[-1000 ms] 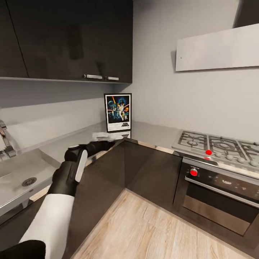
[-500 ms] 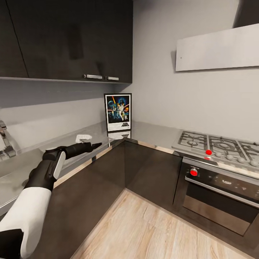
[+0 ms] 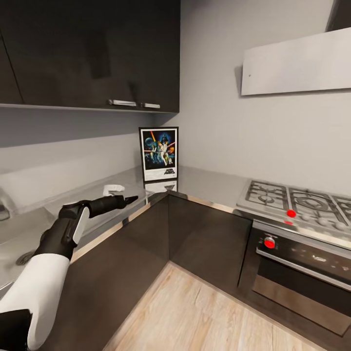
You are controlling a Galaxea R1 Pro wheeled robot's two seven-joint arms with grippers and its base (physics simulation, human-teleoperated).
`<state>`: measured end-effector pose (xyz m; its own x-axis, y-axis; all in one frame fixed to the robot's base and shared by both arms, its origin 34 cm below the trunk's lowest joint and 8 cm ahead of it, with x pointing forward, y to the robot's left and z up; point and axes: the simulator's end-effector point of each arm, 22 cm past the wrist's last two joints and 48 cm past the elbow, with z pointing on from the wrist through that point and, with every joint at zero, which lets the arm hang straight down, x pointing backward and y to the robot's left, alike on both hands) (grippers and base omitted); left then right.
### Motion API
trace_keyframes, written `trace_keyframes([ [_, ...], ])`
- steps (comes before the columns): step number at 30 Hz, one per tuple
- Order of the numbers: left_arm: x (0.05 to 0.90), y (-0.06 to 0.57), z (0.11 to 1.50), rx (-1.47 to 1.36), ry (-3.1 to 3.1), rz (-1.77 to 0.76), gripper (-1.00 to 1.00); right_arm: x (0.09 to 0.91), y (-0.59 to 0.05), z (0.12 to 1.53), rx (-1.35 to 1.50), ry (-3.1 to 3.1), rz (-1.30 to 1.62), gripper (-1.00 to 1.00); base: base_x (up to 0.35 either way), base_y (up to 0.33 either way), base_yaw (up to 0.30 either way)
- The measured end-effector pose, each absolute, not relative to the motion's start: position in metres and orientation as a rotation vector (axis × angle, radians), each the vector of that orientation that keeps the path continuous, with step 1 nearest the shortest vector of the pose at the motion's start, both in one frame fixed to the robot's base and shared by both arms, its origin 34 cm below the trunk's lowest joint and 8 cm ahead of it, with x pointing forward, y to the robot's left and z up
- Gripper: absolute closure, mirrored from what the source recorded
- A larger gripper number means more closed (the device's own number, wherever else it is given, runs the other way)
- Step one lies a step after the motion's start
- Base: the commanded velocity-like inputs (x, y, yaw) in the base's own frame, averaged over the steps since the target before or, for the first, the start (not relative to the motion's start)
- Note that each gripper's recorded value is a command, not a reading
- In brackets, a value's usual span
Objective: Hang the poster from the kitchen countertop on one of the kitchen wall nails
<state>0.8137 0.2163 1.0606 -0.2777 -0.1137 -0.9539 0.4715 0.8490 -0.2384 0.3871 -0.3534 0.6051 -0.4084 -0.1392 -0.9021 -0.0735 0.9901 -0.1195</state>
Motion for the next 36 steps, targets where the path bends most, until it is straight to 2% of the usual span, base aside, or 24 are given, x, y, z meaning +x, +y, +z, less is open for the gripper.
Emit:
trace_keyframes([
  [6,0.8145,0.2167,1.0559,0.269,1.779,-0.581,-1.00,0.3870,-0.3532,0.6048,-0.149,1.993,-0.072,-1.00,0.190,-0.021,0.000],
  [25,0.8149,0.2177,1.0549,0.265,1.782,-0.576,-1.00,0.3863,-0.3529,0.6044,-0.150,1.995,-0.072,-1.00,0.196,-0.145,0.002],
  [30,0.8151,0.2179,1.0544,0.264,1.784,-0.576,-1.00,0.3865,-0.3524,0.6041,-0.152,1.996,-0.070,-1.00,0.077,-0.039,0.185],
  [36,0.8148,0.2178,1.0547,0.264,1.784,-0.576,-1.00,0.3860,-0.3524,0.6039,-0.152,1.997,-0.070,-1.00,0.268,-0.005,0.081],
])
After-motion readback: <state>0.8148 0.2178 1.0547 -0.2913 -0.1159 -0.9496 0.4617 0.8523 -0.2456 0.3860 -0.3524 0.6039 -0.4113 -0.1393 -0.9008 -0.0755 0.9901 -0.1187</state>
